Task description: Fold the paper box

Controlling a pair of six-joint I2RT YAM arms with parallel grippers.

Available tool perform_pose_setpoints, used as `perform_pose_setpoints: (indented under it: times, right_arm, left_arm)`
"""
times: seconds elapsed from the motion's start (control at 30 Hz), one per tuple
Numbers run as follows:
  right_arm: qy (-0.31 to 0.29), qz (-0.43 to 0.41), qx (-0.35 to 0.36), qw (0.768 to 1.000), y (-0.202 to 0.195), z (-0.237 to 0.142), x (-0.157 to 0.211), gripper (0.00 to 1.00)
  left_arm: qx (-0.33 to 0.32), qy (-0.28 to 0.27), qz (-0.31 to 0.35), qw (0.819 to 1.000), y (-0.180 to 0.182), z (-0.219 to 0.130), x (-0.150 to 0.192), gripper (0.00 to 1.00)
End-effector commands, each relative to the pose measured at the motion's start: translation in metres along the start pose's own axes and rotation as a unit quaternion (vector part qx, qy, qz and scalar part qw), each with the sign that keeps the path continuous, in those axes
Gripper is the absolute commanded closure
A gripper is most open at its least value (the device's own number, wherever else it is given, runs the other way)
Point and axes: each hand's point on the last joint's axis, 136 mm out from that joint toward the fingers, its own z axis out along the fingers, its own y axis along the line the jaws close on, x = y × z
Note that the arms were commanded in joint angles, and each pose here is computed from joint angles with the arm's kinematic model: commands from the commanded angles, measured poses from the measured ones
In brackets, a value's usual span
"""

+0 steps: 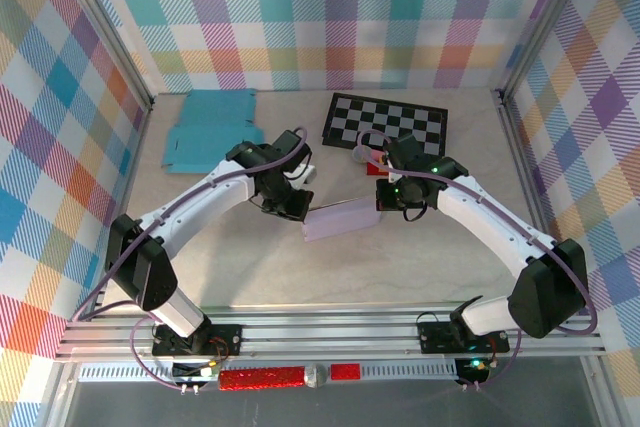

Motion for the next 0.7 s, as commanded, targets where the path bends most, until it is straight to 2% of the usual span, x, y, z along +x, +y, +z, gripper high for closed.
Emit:
perform_pose_setpoints:
  times: [0.0, 0.3, 0.67]
  right_arm:
    - [0.019, 0.006, -0.015, 1.0, 0.0084, 0.001, 0.0038, 1.0]
    - [0.021, 0.008, -0.016, 1.0, 0.0087, 0.0013, 0.0044, 1.0]
    - [0.022, 0.009, -0.016, 1.0, 0.009, 0.0023, 0.0043, 1.0]
  left_arm:
    - [0.028, 0.006, -0.035, 0.999, -0.0141, -0.0053, -0.0036, 1.0]
    - [0.025, 0.012, -0.07, 0.997, -0.0131, -0.004, -0.0066, 1.0]
    - [0.024, 0.011, -0.075, 0.997, -0.0119, -0.0006, -0.0105, 1.0]
